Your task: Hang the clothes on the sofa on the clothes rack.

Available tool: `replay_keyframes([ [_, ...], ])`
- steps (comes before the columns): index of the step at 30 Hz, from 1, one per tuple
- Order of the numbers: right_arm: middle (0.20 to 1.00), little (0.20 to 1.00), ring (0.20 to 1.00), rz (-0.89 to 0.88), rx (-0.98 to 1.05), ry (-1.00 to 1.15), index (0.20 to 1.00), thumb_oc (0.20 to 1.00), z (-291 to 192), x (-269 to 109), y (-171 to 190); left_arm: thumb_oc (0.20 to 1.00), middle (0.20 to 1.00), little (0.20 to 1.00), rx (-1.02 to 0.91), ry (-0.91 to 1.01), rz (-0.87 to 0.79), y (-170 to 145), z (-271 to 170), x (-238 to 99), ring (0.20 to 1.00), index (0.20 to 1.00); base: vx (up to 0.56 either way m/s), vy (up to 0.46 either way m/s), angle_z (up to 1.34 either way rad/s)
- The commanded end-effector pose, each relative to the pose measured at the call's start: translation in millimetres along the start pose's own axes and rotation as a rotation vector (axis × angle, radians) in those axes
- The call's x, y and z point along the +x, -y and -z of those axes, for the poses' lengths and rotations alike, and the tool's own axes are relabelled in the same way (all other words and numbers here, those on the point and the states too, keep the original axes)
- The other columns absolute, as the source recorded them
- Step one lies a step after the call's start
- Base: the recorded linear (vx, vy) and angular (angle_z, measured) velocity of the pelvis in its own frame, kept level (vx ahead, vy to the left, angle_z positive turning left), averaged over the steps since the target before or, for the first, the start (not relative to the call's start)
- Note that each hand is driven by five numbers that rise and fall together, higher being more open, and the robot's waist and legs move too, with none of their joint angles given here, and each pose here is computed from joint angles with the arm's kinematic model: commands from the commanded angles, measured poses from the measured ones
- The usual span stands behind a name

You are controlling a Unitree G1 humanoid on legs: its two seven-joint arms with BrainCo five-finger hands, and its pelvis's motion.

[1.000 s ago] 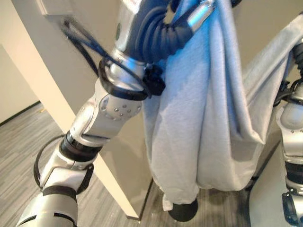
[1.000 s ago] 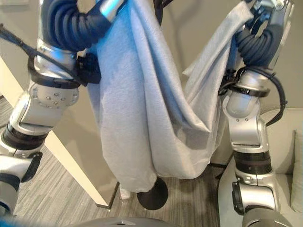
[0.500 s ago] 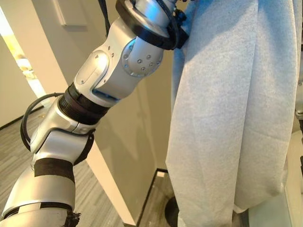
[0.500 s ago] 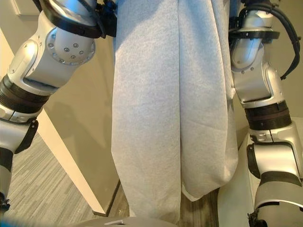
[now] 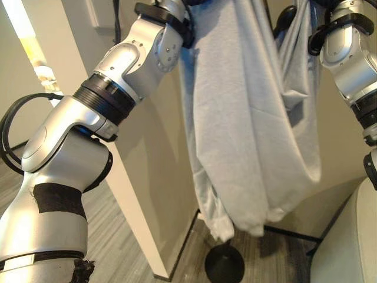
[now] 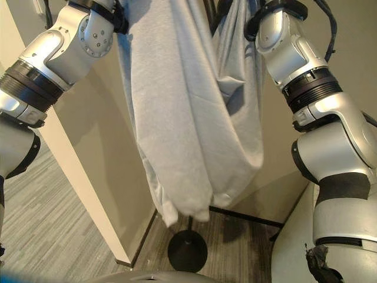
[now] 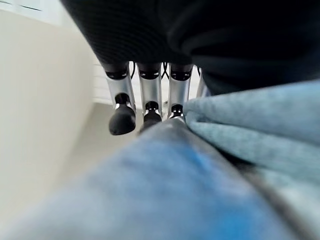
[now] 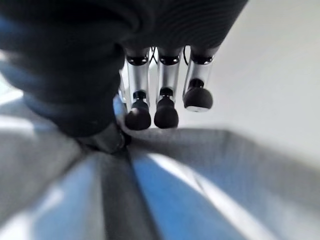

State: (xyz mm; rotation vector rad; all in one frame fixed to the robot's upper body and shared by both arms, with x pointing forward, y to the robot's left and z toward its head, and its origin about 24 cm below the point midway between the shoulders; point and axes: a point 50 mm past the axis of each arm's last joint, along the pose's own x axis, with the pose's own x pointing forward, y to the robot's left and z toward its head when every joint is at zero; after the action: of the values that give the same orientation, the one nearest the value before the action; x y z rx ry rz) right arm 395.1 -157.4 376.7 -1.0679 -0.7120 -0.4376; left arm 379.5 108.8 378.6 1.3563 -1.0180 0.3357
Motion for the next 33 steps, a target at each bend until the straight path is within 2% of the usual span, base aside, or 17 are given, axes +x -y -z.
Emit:
replay_keyframes([
  [1,0.2,0.2,0.2,0.13,0.003,-0.022,0.2,0.2,-4.3,26.2,56.5,0.2,0.2,0.2,0.011,-0.026,-0.127,-42.4,-4.5,31.0,0.2,0.2,0.0,0.0,0.06],
  [4,0.2,0.2,0.2,0.13,0.003,-0.022,0.2,0.2,-4.3,26.2,56.5,0.2,0.2,0.2,0.011,-0.026,-0.127,-42.4,-4.5,31.0,0.2,0.2,-0.02,-0.008,0.02],
  [5,0.2,0.2,0.2,0.068,-0.05,-0.058,0.2,0.2,-8.3,31.6,47.8,0.2,0.2,0.2,0.119,-0.084,-0.037,-27.9,7.1,32.1,0.2,0.2,-0.09,-0.027,0.0],
  [8,0.2,0.2,0.2,0.056,-0.082,-0.072,0.2,0.2,-4.0,30.9,46.0,0.2,0.2,0.2,0.142,-0.083,-0.014,-22.2,7.3,30.5,0.2,0.2,-0.05,-0.014,0.09],
  [16,0.2,0.2,0.2,-0.111,-0.361,-0.115,0.2,0.2,35.0,10.6,13.4,0.2,0.2,0.2,0.221,-0.044,0.104,8.1,2.3,18.7,0.2,0.2,-0.01,-0.01,0.05],
  [19,0.2,0.2,0.2,-0.143,-0.388,-0.138,0.2,0.2,46.4,3.9,6.8,0.2,0.2,0.2,0.227,-0.037,0.126,13.9,1.1,16.1,0.2,0.2,0.0,0.0,0.0],
  [33,0.2,0.2,0.2,-0.112,-0.346,-0.226,0.2,0.2,85.9,-18.0,7.6,0.2,0.2,0.2,0.195,-0.021,0.045,-2.4,-0.2,20.0,0.2,0.2,0.01,0.005,0.03],
])
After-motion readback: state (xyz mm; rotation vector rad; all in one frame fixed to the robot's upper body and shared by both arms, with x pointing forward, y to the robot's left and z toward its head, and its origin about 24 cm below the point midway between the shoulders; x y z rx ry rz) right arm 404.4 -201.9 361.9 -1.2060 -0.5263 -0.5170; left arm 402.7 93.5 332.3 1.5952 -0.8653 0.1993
